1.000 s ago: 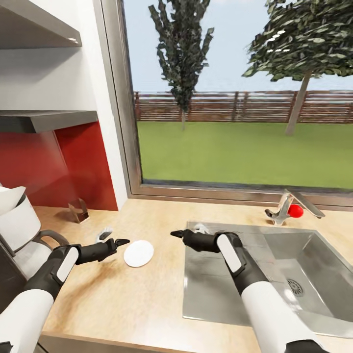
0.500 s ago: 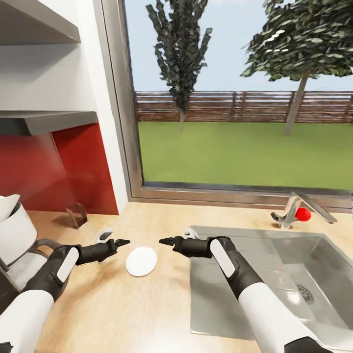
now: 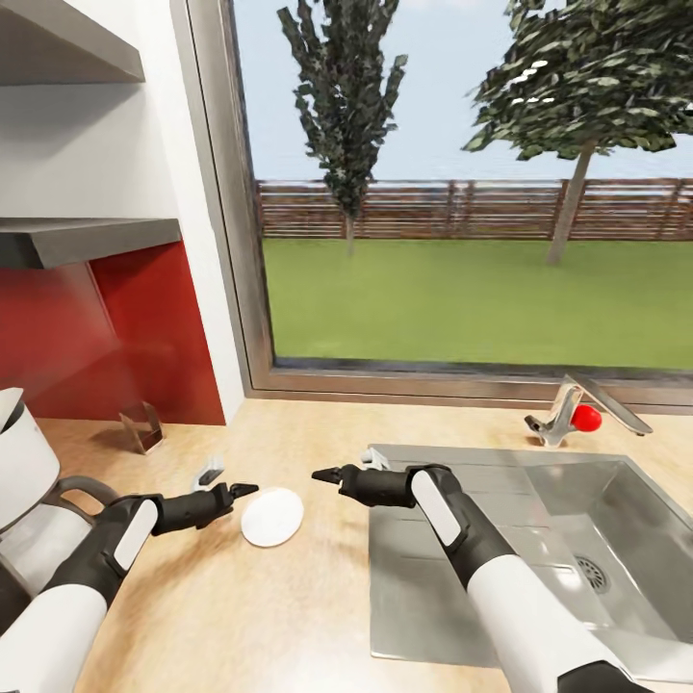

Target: Set up a coffee station on the kitchen countertop: keep the coffee maker on the countertop, move the bottle of coffee from the kitchen shelf to the counter next to the coffee maker, place a paper coffee filter on top of the coffee maker, put the saucer next to the coffee maker with the coffee cup on the saucer, and place the electric kettle next to the coffee maker.

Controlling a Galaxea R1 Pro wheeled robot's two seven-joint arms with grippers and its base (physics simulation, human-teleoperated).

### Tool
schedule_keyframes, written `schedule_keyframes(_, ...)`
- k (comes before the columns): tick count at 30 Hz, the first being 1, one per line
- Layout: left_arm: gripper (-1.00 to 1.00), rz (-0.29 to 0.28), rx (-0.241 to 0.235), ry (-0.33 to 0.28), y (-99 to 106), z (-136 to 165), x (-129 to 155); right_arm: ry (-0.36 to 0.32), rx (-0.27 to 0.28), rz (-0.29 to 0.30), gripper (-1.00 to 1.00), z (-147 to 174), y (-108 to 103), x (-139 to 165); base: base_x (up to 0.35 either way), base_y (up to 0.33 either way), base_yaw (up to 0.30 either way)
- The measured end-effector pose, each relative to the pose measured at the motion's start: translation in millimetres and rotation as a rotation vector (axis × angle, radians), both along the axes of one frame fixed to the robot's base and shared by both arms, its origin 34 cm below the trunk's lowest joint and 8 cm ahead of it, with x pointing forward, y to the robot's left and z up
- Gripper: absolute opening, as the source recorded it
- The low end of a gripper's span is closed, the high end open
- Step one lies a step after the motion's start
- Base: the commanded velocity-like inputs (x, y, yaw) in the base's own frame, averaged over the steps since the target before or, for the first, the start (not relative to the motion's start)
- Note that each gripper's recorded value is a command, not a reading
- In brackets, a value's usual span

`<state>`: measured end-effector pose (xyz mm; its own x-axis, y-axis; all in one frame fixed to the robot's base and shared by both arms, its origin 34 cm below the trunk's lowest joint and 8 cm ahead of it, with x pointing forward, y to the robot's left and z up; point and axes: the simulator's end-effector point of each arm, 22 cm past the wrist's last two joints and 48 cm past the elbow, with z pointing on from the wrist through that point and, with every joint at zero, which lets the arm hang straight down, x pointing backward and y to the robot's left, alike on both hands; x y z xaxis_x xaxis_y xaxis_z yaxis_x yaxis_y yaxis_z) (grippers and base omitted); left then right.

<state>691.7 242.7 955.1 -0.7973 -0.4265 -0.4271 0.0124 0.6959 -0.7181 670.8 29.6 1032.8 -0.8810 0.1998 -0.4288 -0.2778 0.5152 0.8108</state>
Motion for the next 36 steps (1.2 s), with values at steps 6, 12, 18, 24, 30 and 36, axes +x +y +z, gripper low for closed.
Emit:
schedule_keyframes(6,1.00,-0.004,0.001,0.020,-0.7,-11.0,-9.8,0.005,0.007,-0.033,1.00,-17.3,6.9,0.9,0.000,0.001,0.000)
schedule_keyframes(12,1.00,-0.003,0.007,0.023,-0.2,-12.5,-10.6,-0.006,0.017,-0.036,1.00,-14.6,13.8,1.1,0.047,0.151,0.000)
schedule_keyframes(18,1.00,-0.006,0.003,0.023,-1.9,-12.6,-10.8,-0.006,0.016,-0.038,1.00,-15.0,13.1,1.7,0.011,0.015,0.000)
schedule_keyframes(24,1.00,-0.006,0.003,0.022,-1.9,-12.3,-11.1,-0.007,0.014,-0.038,1.00,-15.4,12.4,1.6,0.117,0.093,0.000)
schedule_keyframes(30,1.00,-0.007,0.000,0.022,-2.9,-12.4,-10.8,0.005,0.008,-0.039,1.00,-20.8,10.9,0.4,0.036,0.026,0.000)
schedule_keyframes(36,1.00,-0.017,-0.012,0.038,-14.4,-20.5,-18.1,0.053,0.001,-0.038,1.00,-38.5,11.6,-7.6,0.001,0.001,0.000)
